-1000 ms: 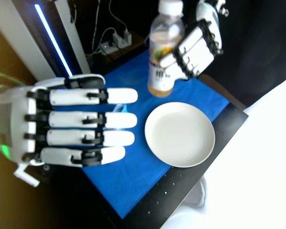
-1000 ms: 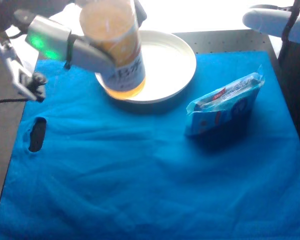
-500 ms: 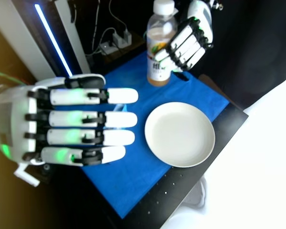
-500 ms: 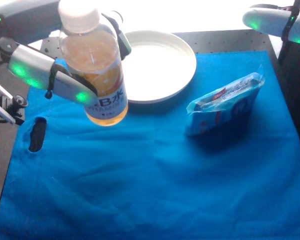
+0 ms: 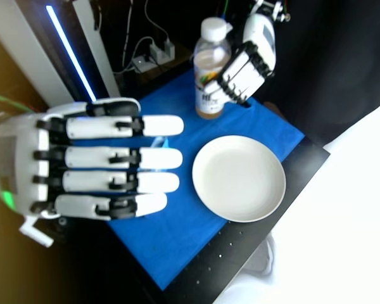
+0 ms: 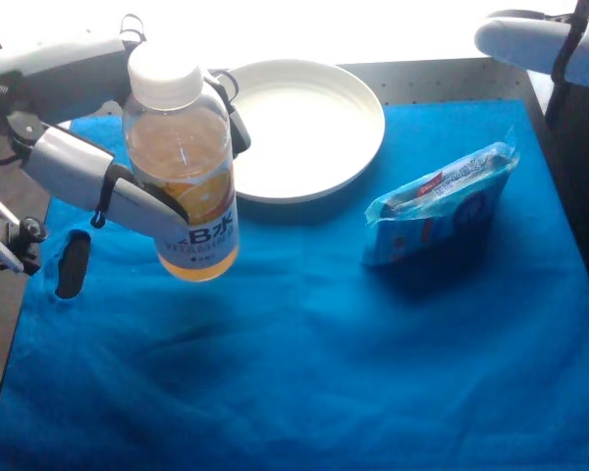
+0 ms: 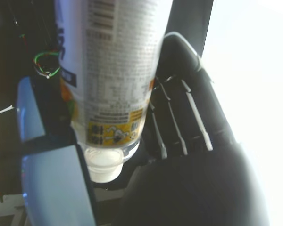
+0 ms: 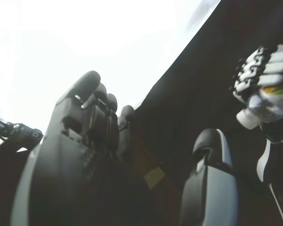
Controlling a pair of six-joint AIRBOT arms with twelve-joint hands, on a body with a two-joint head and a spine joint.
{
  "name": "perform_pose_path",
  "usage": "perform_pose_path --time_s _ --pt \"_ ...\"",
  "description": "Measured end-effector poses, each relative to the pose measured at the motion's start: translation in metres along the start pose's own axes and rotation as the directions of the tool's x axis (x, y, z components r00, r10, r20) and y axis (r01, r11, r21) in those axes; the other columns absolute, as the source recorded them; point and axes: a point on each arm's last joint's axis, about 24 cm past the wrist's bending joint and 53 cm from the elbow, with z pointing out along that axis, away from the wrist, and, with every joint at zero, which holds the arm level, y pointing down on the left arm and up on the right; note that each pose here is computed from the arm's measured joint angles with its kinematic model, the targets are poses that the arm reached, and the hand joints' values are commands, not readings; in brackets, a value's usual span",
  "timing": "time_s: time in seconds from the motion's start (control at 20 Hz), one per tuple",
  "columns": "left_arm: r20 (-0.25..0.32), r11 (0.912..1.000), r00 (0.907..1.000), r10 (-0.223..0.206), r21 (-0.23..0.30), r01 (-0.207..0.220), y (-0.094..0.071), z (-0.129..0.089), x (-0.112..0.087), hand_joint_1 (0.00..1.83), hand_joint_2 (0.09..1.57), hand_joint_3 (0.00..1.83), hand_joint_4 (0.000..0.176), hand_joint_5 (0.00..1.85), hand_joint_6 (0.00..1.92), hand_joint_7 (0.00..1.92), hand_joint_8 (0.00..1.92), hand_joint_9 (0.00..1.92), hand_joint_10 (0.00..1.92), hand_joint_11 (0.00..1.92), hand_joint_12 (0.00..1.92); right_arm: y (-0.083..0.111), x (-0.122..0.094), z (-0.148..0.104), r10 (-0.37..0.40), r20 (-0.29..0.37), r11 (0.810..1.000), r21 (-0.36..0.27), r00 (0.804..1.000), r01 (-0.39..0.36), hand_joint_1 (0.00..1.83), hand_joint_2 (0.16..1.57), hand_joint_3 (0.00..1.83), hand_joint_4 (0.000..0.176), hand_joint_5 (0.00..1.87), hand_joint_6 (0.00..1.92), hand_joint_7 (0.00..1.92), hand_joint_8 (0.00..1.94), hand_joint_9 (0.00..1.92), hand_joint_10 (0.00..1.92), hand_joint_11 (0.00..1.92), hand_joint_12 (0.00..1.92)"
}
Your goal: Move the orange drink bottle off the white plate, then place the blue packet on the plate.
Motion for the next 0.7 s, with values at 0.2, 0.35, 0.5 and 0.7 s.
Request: perform_pose_path --time_s 0.2,0.35,0.5,0.7 --pt "0.005 0.9995 0.9999 -0.011 -0.03 0.011 0.011 0.0 0.0 1.28 1.07 0.0 0.0 1.01 0.78 1.16 0.87 1.16 0.75 0.91 1.36 0.0 0.001 0.0 0.0 -0.003 1.0 -0.001 1.0 0.0 0.77 0.91 0.0 0.062 0.34 0.0 0.28 0.01 0.26 0.0 0.0 1.07" --pt "-0.004 0.999 0.9998 -0.02 -0.04 0.02 0.017 0.001 0.006 1.3 1.05 0.0 0.0 1.04 0.72 1.17 0.79 1.11 0.83 0.85 1.32 0.0 0.001 0.0 0.0 -0.003 1.0 -0.001 1.0 0.0 0.77 0.9 0.0 0.07 0.34 0.0 0.29 0.0 0.22 0.0 0.0 0.9" --pt "0.006 0.9975 0.9992 -0.039 -0.059 0.04 0.028 0.001 0.005 1.39 1.05 0.0 0.0 1.02 0.7 1.16 0.7 1.1 1.04 0.82 1.27 0.0 0.001 0.0 0.001 -0.002 1.0 0.0 1.0 -0.001 0.76 0.91 0.0 0.073 0.34 0.0 0.31 0.0 0.28 0.01 0.0 1.1" --pt "0.023 0.9953 0.9983 -0.054 -0.079 0.055 0.036 0.001 0.002 1.28 1.08 0.0 0.0 0.98 0.85 1.13 0.84 1.01 0.76 0.75 1.24 0.0 0.001 0.0 0.0 -0.004 1.0 -0.001 1.0 0.0 0.76 0.92 0.0 0.065 0.34 0.0 0.29 0.0 0.28 0.0 0.0 1.1"
